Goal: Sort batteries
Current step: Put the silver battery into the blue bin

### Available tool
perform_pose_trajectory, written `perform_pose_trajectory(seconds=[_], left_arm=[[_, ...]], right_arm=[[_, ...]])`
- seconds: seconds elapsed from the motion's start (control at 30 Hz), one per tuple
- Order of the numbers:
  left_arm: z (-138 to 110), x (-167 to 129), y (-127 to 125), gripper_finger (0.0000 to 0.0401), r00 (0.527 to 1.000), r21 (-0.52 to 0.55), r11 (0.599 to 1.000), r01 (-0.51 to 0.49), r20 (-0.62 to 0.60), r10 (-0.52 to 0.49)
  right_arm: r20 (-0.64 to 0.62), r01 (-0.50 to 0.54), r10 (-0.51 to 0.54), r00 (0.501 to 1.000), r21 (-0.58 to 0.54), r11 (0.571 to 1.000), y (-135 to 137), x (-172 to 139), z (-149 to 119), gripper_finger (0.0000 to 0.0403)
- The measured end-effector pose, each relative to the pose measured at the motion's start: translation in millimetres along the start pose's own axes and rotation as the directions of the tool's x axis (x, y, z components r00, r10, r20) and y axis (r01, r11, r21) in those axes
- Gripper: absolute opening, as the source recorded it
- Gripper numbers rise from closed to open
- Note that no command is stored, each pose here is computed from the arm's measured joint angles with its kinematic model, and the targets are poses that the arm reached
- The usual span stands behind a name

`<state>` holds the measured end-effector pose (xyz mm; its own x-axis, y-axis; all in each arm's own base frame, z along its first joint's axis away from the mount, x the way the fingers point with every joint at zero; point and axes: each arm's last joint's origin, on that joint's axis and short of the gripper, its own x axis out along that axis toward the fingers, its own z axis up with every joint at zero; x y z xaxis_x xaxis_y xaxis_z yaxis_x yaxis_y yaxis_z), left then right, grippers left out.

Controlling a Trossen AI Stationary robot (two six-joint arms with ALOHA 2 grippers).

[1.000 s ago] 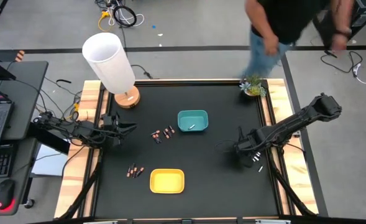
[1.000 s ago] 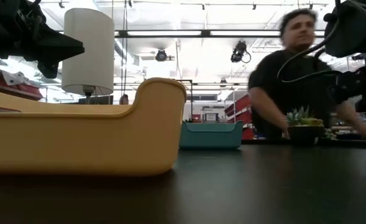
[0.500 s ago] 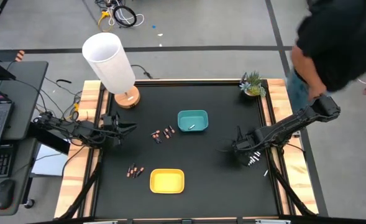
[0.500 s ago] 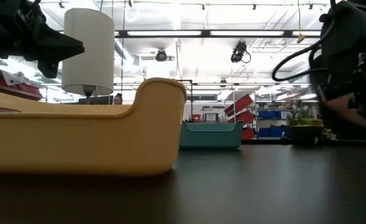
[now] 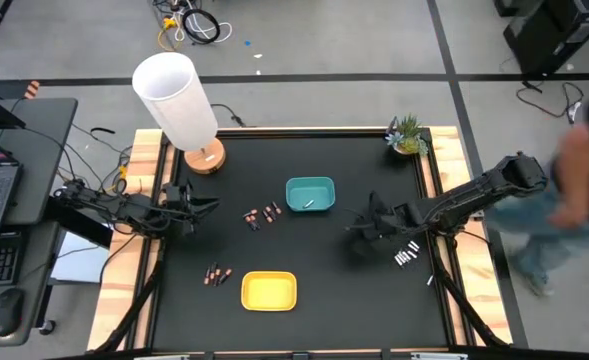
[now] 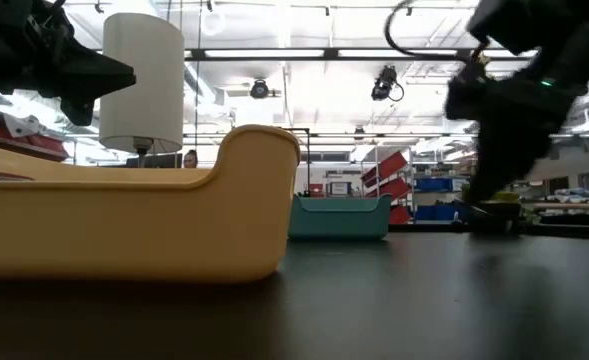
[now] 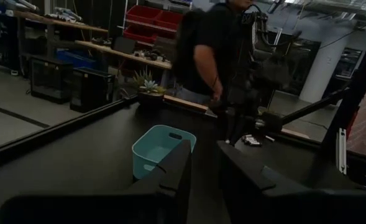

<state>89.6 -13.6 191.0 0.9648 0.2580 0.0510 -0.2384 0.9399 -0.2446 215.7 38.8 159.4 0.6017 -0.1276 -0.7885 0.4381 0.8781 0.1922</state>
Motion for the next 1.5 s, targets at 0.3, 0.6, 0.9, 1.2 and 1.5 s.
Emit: perform_pose_trajectory(seconds=[0.3,0.6,0.9,1.2,1.5], left_arm=[[0,0,0,0.0090,1.000,-0.001,1.000,0.000,0.000,0.000],[0,0,0,0.0090,1.000,0.004,1.000,0.000,0.000,0.000],[0,0,0,0.0090,1.000,0.027,1.000,-0.001,-0.004,0.001],[-1,0,0,0.0090,1.000,0.033,0.999,-0.002,-0.011,0.003],[-1,0,0,0.0090,1.000,0.029,1.000,-0.002,-0.012,0.003]], right_arm=[[0.397,-0.153,0.156,0.905,-0.038,0.987,1,-4,52,0.0004],[0.648,-0.162,0.166,0.743,-0.067,0.985,-23,-18,97,0.0005],[0.460,-0.087,0.110,0.881,-0.070,0.994,-36,7,146,0.0010],[0.158,0.007,0.000,0.987,-0.038,0.999,-50,49,148,0.0110],[0.142,0.020,-0.001,0.990,-0.126,0.992,-19,-7,150,0.0156]])
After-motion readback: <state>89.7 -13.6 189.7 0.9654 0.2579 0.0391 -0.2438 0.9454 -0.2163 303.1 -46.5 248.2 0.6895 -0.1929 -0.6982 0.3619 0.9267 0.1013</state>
